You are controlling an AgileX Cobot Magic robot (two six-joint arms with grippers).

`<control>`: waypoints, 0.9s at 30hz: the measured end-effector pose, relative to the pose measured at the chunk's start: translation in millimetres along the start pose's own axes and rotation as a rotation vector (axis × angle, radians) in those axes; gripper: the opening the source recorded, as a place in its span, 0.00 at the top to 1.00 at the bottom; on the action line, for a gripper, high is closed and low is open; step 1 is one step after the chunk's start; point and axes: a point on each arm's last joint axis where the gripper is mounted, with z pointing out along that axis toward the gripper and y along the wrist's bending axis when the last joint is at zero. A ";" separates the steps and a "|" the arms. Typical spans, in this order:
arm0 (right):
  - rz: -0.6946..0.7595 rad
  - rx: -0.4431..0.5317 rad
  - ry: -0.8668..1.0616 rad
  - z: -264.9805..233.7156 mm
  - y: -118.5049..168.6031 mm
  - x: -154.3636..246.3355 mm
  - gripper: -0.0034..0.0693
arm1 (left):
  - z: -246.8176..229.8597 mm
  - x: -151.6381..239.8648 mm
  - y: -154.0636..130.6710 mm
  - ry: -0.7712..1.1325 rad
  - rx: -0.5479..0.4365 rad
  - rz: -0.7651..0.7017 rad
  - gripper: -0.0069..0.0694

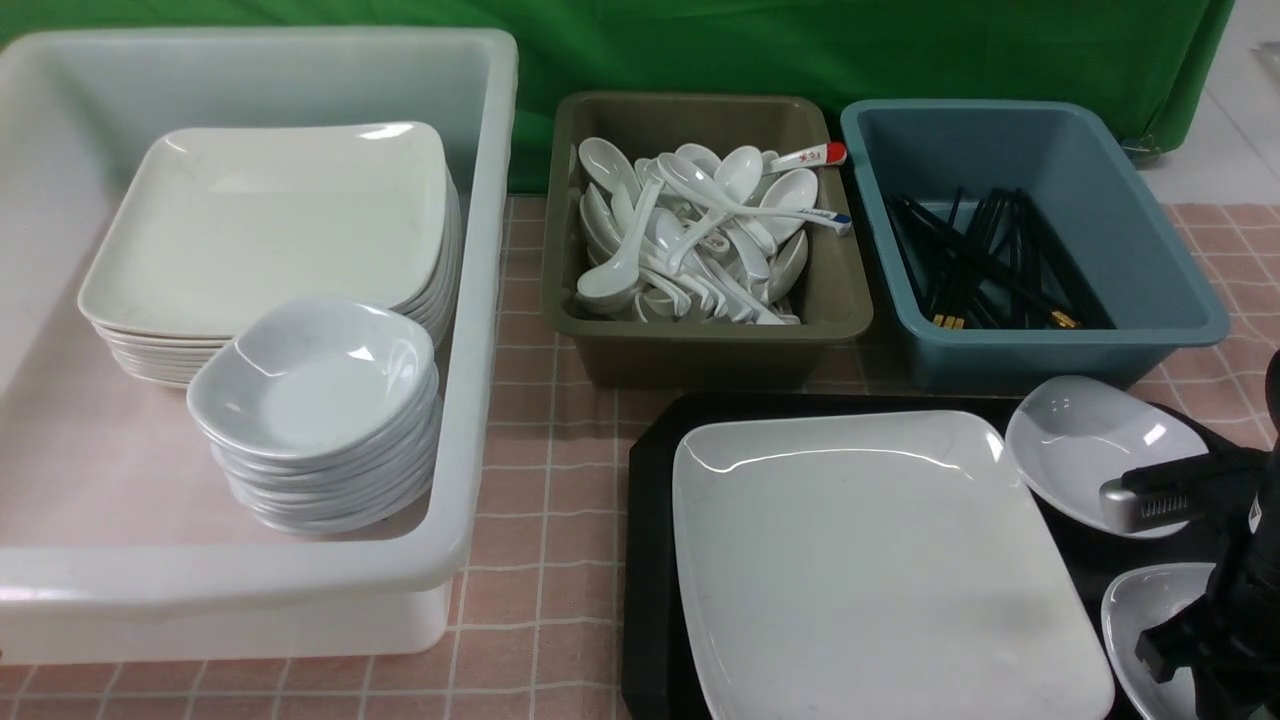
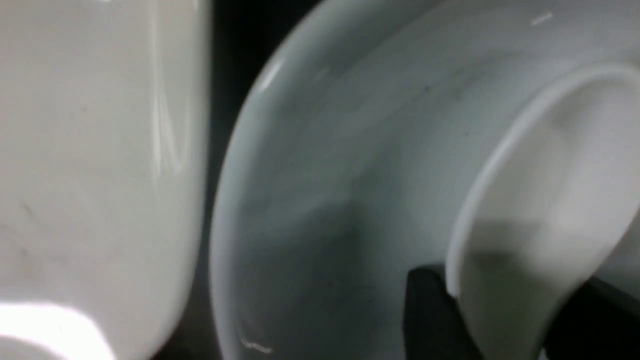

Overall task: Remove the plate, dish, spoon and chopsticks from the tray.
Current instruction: Use the right arm to grab a soup spoon from the plate, then use the right arm to put the soup spoon into the small storage box in the middle

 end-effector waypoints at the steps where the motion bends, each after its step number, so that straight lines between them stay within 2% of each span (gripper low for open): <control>1: -0.002 0.001 0.006 -0.6 -0.2 0.3 0.48 | 0.0 0.0 0.0 0.000 0.000 0.000 0.88; 8: 0.006 -0.005 0.024 -44.3 -5.0 3.9 0.48 | 0.0 0.0 0.0 0.000 0.000 0.000 0.88; 9: 0.009 -0.042 -0.055 -70.7 -4.2 6.6 0.48 | 0.0 0.0 0.0 0.000 0.000 0.000 0.88; 11: -0.004 -0.077 -0.119 -85.7 -2.2 7.0 0.48 | 0.0 0.0 0.0 0.000 0.000 0.000 0.88; 15: -0.150 -0.360 -0.602 -155.4 27.1 -12.2 0.48 | 0.0 0.0 0.0 0.000 0.000 0.000 0.88; 16: -0.187 -0.410 -0.713 -168.9 36.1 -20.4 0.48 | 0.0 0.0 0.0 0.000 0.000 0.000 0.88; 17: -0.194 -0.418 -0.731 -170.7 37.9 -23.0 0.48 | 0.0 0.0 0.0 0.000 0.000 0.000 0.88; 18: -0.240 -0.457 -0.881 -188.4 51.9 -39.4 0.48 | 0.0 0.0 0.0 0.000 0.000 0.000 0.88; 20: -0.272 -0.460 -1.017 -203.3 69.0 -64.2 0.48 | 0.0 0.0 0.0 0.000 0.000 0.000 0.88; 24: -0.290 -0.435 -1.141 -210.8 94.0 -103.8 0.48 | 0.0 0.0 0.0 0.000 0.000 0.000 0.88; 27: -0.266 -0.375 -1.274 -202.2 118.7 -158.2 0.48 | 0.0 0.0 0.0 0.000 0.000 0.000 0.88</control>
